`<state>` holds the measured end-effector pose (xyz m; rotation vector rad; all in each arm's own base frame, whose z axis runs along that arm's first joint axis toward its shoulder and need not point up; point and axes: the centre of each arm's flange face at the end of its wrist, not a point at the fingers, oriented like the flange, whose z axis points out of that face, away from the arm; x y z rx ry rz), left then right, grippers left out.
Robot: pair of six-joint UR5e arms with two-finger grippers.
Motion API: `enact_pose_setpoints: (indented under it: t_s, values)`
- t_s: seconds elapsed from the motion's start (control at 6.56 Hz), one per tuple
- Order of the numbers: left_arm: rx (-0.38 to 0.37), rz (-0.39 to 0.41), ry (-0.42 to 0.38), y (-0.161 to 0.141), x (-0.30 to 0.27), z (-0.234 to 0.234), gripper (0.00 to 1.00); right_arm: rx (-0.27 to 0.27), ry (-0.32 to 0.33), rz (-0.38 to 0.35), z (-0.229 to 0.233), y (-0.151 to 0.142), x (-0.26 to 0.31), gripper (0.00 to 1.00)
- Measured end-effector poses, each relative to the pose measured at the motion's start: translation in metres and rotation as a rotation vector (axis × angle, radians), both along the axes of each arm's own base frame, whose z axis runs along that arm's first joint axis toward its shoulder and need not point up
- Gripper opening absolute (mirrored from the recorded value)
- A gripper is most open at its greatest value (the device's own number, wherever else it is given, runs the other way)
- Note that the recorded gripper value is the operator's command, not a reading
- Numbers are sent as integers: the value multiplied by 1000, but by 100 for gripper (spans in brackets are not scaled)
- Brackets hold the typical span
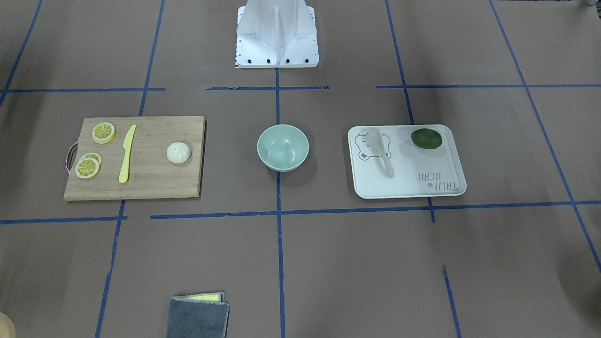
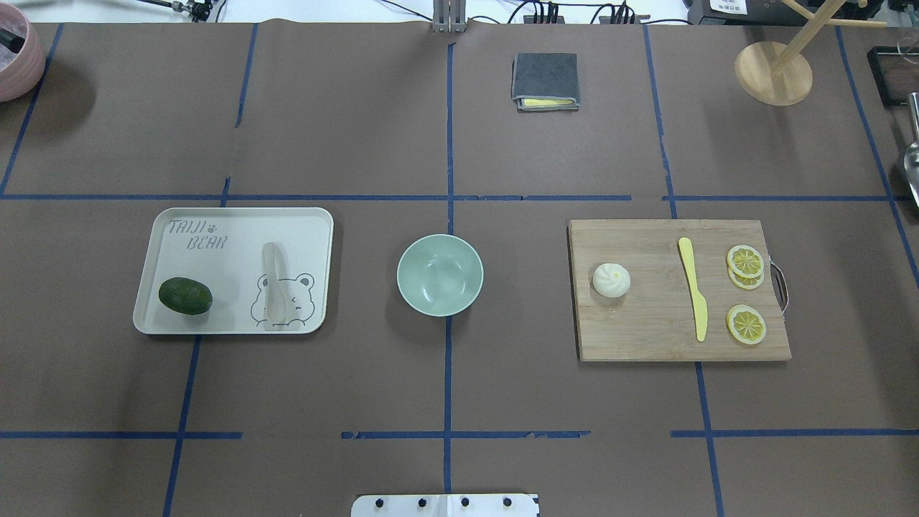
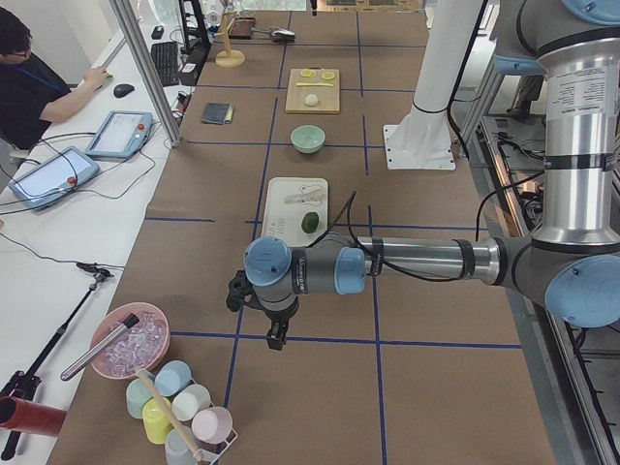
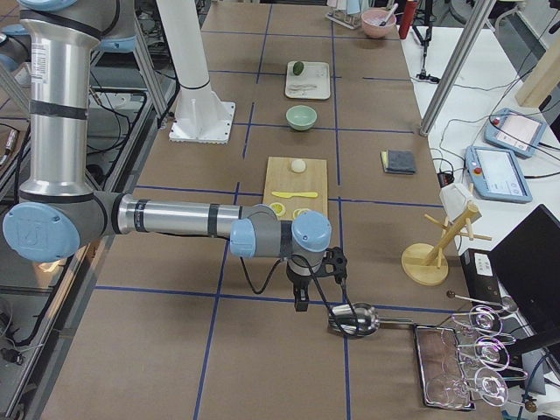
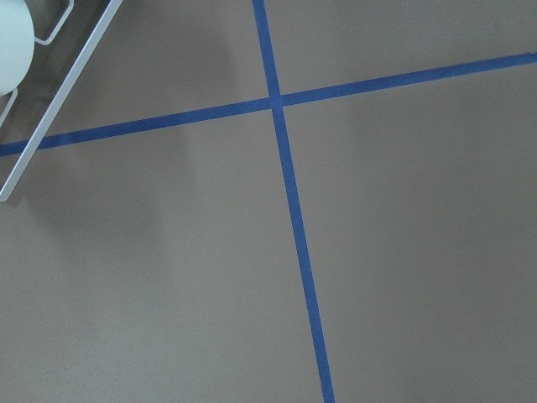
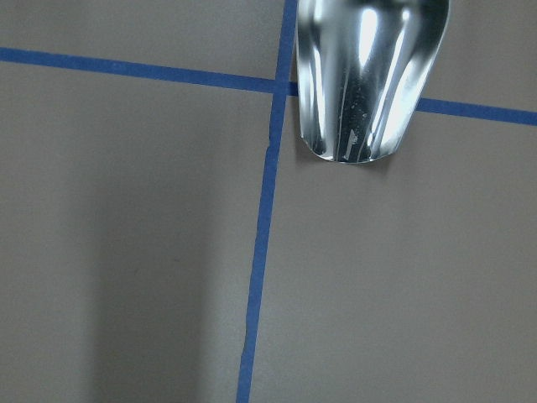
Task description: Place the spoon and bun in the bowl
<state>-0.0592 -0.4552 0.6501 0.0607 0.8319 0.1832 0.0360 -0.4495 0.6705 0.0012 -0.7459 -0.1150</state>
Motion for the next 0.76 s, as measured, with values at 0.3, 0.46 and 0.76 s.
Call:
enact_pose_setpoints:
  t_s: [0.3,0.46,0.76]
  values:
    - [6,0,0,-1,0,-2,100,-1,0,0,0,0,0,100]
    - [15,2,-4,-2,0,-4,100,1,-2,0,-1,-1,0,100]
    - [123,0,-126,-9,-7,-10,100,35,0,-1,-15,-13,-1,100]
